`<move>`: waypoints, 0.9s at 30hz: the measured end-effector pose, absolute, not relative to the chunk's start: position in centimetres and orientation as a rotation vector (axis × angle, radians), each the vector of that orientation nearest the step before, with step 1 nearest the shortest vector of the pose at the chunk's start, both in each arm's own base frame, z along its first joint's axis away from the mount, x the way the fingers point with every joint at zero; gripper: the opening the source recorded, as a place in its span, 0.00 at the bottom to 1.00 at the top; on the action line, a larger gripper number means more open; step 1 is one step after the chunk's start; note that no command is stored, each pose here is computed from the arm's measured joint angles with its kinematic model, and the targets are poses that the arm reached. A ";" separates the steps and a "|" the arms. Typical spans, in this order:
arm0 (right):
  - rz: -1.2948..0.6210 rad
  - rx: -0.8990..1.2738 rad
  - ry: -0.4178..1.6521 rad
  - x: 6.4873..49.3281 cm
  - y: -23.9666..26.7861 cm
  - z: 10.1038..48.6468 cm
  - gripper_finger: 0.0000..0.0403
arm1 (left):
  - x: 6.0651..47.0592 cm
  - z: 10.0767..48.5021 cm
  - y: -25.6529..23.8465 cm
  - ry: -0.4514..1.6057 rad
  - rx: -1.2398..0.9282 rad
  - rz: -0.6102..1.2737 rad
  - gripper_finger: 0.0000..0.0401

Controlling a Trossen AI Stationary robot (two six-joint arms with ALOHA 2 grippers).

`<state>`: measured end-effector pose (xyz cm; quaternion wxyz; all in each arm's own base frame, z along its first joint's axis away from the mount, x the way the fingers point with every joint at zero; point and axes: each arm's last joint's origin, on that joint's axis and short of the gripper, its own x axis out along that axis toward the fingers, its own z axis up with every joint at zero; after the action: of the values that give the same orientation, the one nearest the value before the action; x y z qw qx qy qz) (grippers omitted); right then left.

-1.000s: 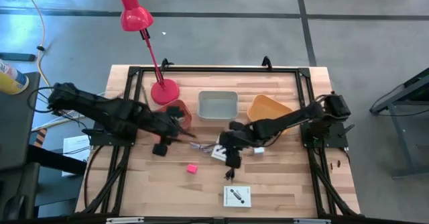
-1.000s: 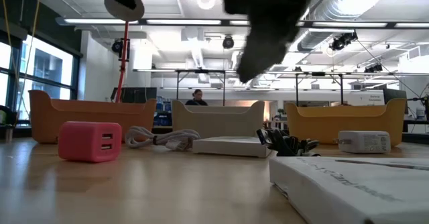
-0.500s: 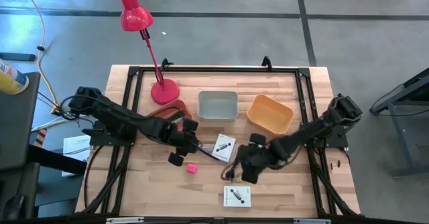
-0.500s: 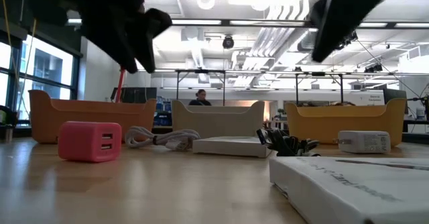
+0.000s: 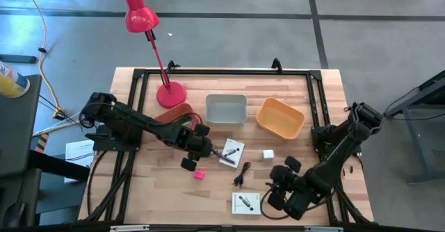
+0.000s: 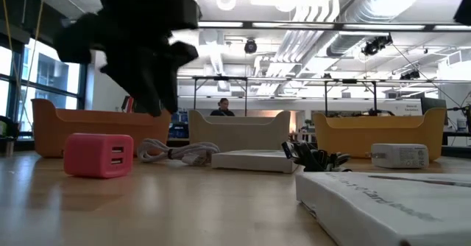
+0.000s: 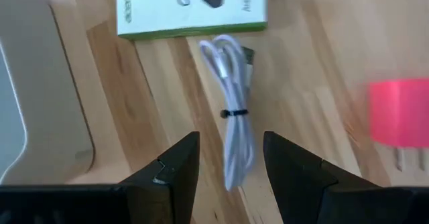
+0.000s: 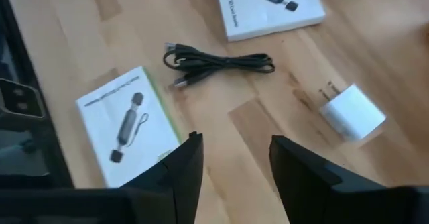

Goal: Pick and place items into bin
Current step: Put the violet charger cable into the dark brown bin

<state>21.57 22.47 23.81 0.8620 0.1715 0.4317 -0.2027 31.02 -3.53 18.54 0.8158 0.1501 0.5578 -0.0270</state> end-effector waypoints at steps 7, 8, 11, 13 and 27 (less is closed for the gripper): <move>-0.403 0.362 0.904 21.1 23.0 23.8 0.36 | 31.5 16.9 -2.1 1.253 0.206 -0.111 0.38; -0.402 0.357 0.906 21.0 23.1 23.8 0.36 | 31.6 16.6 -2.1 1.260 0.202 -0.117 0.38; -0.400 0.340 0.916 20.7 23.1 23.8 0.35 | 31.7 16.1 -2.2 1.276 0.195 -0.115 0.38; -0.400 0.331 0.927 20.5 23.2 23.7 0.35 | 31.8 15.8 -2.2 1.280 0.184 -0.117 0.38; -0.410 0.300 0.943 20.3 23.0 23.7 0.35 | 32.4 14.5 -2.2 1.288 0.177 -0.093 0.38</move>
<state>20.34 22.98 23.67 0.8598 0.1429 0.4495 -0.1955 32.41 -2.19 14.54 0.7950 0.0822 0.5995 -0.0435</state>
